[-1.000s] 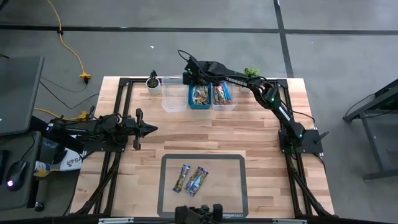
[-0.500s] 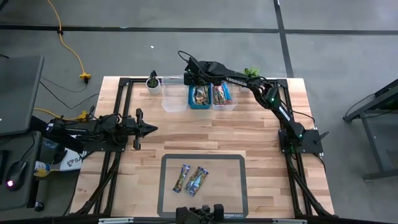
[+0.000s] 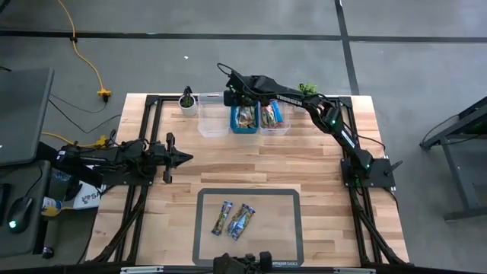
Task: Pick and place Granola Bars by type
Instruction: Put the yellow granola bar into the blue bin, then put the blue granola bar into the left transparent bin
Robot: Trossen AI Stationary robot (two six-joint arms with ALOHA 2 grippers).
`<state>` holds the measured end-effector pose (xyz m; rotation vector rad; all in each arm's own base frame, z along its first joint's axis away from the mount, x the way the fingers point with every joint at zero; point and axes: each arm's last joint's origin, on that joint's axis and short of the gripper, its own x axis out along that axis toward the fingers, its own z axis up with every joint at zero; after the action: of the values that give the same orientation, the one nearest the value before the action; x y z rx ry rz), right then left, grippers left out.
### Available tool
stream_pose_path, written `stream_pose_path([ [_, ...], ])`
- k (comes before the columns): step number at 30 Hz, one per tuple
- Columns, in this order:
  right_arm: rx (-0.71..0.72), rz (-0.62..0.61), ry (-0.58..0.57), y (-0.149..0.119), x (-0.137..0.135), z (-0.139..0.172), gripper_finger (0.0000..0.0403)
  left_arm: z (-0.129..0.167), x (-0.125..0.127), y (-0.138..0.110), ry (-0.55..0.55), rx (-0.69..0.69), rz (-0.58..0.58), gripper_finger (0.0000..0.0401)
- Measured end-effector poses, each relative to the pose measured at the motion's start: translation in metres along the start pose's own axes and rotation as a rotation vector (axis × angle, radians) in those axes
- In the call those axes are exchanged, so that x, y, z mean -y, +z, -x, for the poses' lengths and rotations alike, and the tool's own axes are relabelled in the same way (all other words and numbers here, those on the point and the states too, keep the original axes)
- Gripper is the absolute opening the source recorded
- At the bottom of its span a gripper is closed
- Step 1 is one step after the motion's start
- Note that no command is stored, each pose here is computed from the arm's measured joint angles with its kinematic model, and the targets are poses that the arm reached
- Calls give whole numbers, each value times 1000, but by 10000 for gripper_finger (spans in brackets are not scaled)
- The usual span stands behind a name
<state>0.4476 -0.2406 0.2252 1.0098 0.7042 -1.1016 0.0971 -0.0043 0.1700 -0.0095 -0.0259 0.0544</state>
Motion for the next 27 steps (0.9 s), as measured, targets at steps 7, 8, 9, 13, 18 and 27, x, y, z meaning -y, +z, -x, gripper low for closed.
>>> stream_pose_path([
  [7,-26,1,17,-1,-1,0,78,0,0,0,0,0,0,1],
  [8,-31,1,20,-1,-1,0,78,0,0,0,0,0,0,1],
  [9,-34,2,23,-1,-1,0,78,0,0,0,0,1,0,1],
  [13,-42,25,33,-2,-1,0,81,0,0,0,0,1,0,1],
  [18,-44,25,49,-1,-3,0,109,0,0,0,0,0,0,1],
  [27,-12,57,101,2,-7,1,159,0,0,0,0,0,0,1],
])
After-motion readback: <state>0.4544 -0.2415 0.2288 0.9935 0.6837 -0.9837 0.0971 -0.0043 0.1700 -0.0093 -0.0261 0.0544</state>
